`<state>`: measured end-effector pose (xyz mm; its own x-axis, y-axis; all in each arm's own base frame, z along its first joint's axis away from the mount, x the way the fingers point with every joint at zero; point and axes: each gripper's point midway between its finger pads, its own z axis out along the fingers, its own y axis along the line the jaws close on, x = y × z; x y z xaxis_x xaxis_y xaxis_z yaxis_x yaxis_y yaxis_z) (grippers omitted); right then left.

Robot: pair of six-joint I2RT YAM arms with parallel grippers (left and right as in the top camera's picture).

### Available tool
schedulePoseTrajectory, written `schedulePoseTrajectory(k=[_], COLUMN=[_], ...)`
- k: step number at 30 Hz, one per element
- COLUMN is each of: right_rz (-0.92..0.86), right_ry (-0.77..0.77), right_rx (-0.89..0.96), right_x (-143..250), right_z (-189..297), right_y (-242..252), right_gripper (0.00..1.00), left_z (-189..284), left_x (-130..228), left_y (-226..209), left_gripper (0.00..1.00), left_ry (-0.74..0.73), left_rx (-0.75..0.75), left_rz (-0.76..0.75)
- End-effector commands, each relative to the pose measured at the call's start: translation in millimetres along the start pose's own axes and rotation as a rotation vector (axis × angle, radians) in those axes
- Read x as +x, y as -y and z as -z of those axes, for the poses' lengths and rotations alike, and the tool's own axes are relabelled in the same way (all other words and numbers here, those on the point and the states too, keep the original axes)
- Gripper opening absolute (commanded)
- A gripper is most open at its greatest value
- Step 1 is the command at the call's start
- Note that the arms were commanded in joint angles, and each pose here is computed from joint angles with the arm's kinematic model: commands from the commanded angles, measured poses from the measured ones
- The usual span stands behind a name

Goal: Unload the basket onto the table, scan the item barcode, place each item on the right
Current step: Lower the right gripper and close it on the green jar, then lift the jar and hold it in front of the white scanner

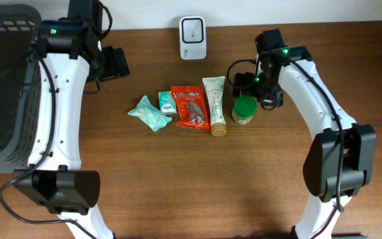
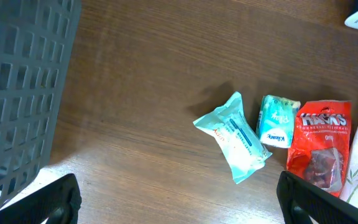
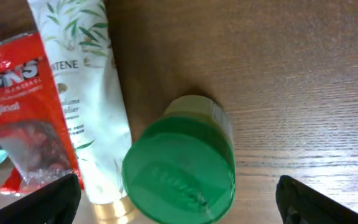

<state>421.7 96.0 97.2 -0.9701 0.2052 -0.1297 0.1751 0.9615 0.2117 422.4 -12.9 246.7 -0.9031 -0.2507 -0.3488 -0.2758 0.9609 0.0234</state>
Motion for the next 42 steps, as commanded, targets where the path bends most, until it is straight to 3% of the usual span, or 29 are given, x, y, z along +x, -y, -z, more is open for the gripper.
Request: schedulePoseTrajectory(k=[1,7,9,13,17,23,26,28,31,37,42], right_rz=[-0.009,-0.191,-0.185,0.005,0.016,0.015,0.015,0.046,0.052,0.163,0.361], right_ry=[-0.004,-0.028,-0.032,-0.01,0.034,0.021,0.012,0.012,0.033,0.168,0.442], right_rx=[0.026,0.054,0.046,0.03,0.129,0.149,0.154,0.156,0.19,0.242,0.176], right_x=[1,13,17,17,11,17,20,21,17,-27,-95], right_z=[-7,-23,-32,-37,-37,-45,-46,-46,-43,-3,29], right_y=[6,10,9,-7,6,13,14,13,18,10,-28], right_gripper=[0.99,0.99,1.0,0.97,0.97,0.89,0.8,0.62,0.63,0.62,0.62], left_z=[-2,-2,-2,-2,-2,-2,-2,-2,-2,-2,-2], left_x=[0,0,0,0,0,0,0,0,0,0,0], left_y=[-3,-4,-3,-3,-3,-3,-3,-3,-3,-3,-3], left_gripper=[0.99,0.99,0.99,0.99,0.99,0.99,0.99,0.99,0.99,0.99,0.99], left_ry=[-0.004,-0.004,-0.004,-0.004,-0.004,-0.004,-0.004,-0.004,-0.004,-0.004,-0.004], left_rx=[-0.011,-0.011,-0.011,-0.011,-0.011,-0.011,-0.011,-0.011,-0.011,-0.011,-0.011], left_rz=[0.01,0.01,0.01,0.01,0.01,0.01,0.01,0.01,0.01,0.01,0.01])
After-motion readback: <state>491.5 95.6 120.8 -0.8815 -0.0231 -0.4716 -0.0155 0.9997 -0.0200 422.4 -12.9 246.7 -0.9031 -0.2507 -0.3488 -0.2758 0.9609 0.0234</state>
